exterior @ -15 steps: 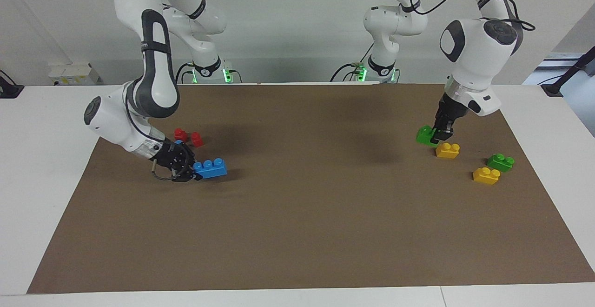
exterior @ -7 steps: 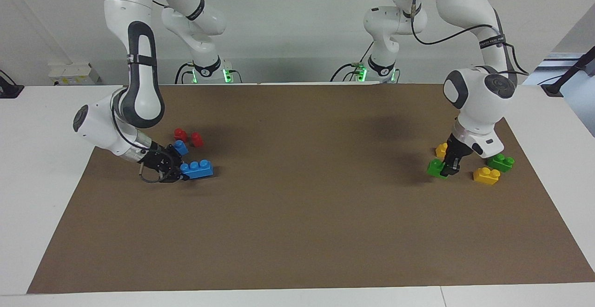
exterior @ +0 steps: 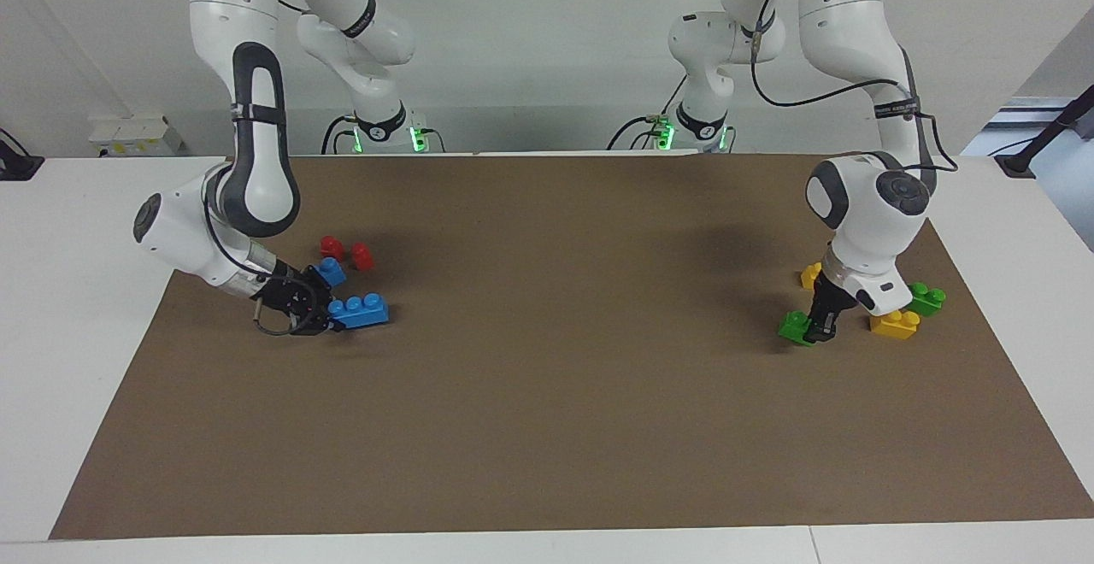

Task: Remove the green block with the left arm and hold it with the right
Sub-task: 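Lower the green brick with the left gripper while the right gripper lowers blue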

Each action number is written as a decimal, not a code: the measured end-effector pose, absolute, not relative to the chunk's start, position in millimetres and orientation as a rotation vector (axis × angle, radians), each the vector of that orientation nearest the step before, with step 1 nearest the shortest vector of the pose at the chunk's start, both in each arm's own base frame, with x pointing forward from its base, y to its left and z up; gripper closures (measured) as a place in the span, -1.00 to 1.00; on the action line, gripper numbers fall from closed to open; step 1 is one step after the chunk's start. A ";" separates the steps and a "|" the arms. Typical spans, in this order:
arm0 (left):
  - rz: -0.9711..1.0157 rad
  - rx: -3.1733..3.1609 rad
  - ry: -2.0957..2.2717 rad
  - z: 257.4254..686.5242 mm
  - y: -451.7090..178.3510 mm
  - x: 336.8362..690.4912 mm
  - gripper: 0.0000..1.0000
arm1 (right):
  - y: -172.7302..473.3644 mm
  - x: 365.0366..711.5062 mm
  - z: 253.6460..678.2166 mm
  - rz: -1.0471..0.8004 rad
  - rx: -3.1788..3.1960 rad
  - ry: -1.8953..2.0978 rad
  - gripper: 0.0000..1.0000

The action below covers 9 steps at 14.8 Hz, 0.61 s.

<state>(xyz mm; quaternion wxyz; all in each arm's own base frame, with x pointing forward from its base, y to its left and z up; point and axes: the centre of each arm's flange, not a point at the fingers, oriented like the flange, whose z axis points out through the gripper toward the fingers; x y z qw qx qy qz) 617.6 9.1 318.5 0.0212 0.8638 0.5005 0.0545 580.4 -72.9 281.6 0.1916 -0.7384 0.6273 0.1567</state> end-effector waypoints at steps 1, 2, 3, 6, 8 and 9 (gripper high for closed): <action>0.170 2.679 1.549 317.7 9.0 617.8 0.18 | -72.5 579.4 280.0 0.438 -2.085 1.748 0.30; 0.170 2.686 1.539 316.0 8.8 618.1 0.00 | -71.8 578.5 278.7 0.437 -2.093 1.738 0.30; 0.171 2.703 1.511 315.3 8.8 618.6 -0.22 | -71.1 578.1 278.0 0.436 -2.097 1.733 0.22; 0.202 2.770 1.372 325.8 9.3 625.2 -0.83 | -68.6 578.6 278.0 0.433 -2.103 1.725 -0.04; 0.234 2.790 1.308 347.7 8.3 636.2 -1.00 | -67.3 579.8 278.7 0.422 -2.105 1.724 -0.43; 0.242 2.817 1.247 362.4 6.8 641.3 -1.00 | -66.5 580.8 280.0 0.417 -2.106 1.720 -0.63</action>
